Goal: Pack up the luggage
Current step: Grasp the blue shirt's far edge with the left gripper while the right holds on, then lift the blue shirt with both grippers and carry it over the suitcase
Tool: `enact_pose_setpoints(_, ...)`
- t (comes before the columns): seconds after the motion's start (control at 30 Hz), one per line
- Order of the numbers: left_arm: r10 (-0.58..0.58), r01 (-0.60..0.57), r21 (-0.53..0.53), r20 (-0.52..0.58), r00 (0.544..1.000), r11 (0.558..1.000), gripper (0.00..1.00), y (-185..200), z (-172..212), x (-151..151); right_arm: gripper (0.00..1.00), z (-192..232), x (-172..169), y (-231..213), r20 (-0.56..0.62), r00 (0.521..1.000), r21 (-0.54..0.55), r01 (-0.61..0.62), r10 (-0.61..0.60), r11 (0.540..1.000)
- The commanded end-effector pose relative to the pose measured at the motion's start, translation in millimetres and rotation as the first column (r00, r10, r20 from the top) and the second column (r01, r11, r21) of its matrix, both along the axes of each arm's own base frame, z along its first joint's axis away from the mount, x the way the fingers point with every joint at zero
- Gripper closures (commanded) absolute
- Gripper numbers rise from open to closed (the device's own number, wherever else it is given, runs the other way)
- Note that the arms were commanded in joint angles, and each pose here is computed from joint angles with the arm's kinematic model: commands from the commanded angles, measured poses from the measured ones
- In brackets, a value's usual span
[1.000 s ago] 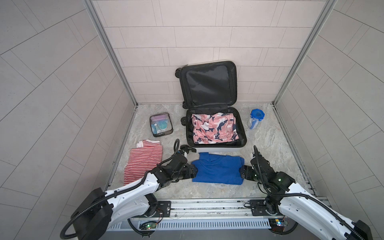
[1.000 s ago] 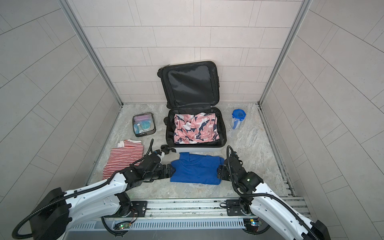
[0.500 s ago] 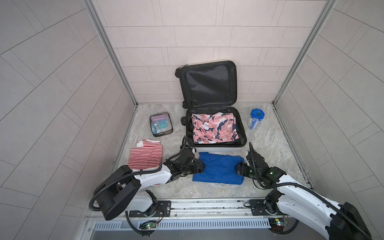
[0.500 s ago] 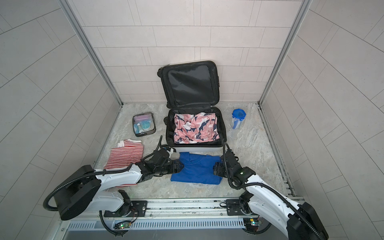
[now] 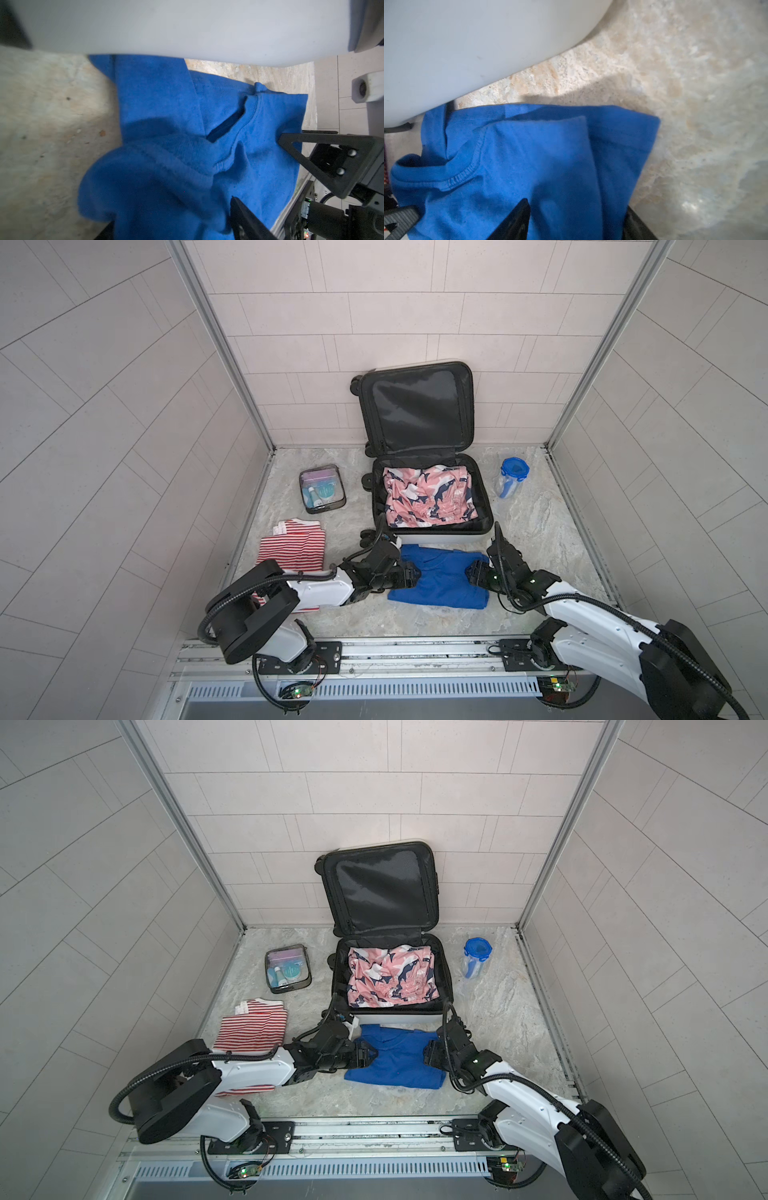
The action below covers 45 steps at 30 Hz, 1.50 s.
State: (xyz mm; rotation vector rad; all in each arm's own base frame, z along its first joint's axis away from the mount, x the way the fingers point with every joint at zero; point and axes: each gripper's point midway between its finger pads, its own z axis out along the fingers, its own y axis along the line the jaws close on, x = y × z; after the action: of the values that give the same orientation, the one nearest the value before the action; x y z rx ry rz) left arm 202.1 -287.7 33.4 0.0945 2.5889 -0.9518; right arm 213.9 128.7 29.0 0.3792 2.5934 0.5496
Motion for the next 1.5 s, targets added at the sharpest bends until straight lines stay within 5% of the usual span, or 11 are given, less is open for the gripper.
enact_pose_setpoints(0.0, -0.008, 0.008, 0.024, -0.022, 1.000, 1.000, 0.39, -4.3, -7.5, -6.1, 0.46, -9.7, -9.8, 1.4, -0.075, 0.997, 0.004, -0.003, 0.003, 1.000)
enact_pose_setpoints(0.23, -0.029, 0.029, 0.039, 0.000, 1.000, 0.999, 0.70, -12.2, 10.0, -11.7, 0.73, 7.5, -14.4, 8.8, -0.081, 0.996, 0.011, -0.037, 0.038, 0.999)
enact_pose_setpoints(0.5, -0.051, 0.049, 0.060, 0.033, 0.998, 0.997, 0.92, -7.1, 38.5, -26.3, 1.00, 40.5, -27.6, 7.0, -0.033, 0.997, 0.040, -0.073, 0.075, 0.996)
enact_pose_setpoints(0.73, -0.075, 0.071, 0.040, 0.114, 0.991, 0.997, 0.97, 0.0, 99.8, -34.5, 1.00, 94.2, -25.9, 21.4, 0.102, 0.989, 0.159, -0.124, 0.109, 0.979)
enact_pose_setpoints(0.97, -0.033, 0.023, 0.036, 0.306, 0.952, 0.999, 0.97, 7.9, 187.1, -11.0, 1.00, 196.0, -3.8, 38.3, 0.295, 0.943, 0.184, -0.217, 0.157, 0.959)
enact_pose_setpoints(1.27, -0.024, -0.051, 0.134, 0.506, 0.862, 0.990, 0.97, 16.9, 276.0, 63.3, 1.00, 287.0, 64.2, 72.5, 0.449, 0.862, 0.072, -0.297, 0.234, 0.952)
enact_pose_setpoints(1.47, 0.015, -0.099, 0.139, 0.506, 0.862, 0.985, 0.97, 26.8, 284.8, 137.2, 1.00, 304.5, 136.5, 89.1, 0.468, 0.848, 0.021, -0.292, 0.249, 0.956)
